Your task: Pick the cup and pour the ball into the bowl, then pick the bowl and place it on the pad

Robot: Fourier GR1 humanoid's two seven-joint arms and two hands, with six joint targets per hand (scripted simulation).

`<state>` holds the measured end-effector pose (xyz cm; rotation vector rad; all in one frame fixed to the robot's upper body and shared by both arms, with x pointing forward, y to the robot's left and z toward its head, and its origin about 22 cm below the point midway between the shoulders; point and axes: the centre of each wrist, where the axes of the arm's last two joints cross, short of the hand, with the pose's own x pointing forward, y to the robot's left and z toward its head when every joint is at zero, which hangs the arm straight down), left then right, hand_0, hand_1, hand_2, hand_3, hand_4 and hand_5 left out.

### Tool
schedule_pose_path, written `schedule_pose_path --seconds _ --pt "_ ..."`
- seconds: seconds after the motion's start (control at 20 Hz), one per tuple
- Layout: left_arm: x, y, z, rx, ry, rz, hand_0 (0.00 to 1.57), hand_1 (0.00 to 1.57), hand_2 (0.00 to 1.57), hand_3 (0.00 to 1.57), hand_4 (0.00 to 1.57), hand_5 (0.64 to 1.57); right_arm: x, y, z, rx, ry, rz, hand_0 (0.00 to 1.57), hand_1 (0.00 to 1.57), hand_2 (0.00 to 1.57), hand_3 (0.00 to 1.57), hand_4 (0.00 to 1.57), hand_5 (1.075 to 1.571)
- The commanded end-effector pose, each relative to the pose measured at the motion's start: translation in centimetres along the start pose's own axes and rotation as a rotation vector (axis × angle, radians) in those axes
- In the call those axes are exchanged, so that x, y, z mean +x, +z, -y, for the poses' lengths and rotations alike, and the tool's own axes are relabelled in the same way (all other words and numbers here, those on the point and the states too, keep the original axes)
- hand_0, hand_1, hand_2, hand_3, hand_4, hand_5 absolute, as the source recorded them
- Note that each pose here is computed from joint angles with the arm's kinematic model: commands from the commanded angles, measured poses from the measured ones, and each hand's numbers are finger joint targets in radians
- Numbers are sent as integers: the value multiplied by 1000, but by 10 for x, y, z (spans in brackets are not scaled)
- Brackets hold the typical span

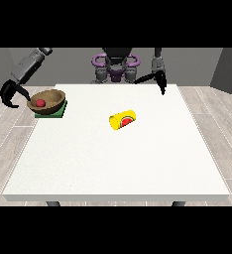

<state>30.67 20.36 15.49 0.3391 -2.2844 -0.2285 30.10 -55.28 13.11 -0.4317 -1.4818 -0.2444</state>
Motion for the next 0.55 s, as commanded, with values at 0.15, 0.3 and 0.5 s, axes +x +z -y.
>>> schedule_pose_path --seconds 0.15,0.3,0.5 --pt "-3 13 -3 -2 18 -20 0 0 0 0 0 1568 13 -4 -1 -16 25 13 0 0 357 259 0 1489" --pt "0 12 3 1 18 -13 0 0 0 0 0 1569 30 -4 7 0 19 11 0 0 255 56 0 1493" --pt "-22 36 16 -23 26 -153 0 0 0 0 0 1569 67 1 31 91 -10 13 0 0 189 288 0 1503"
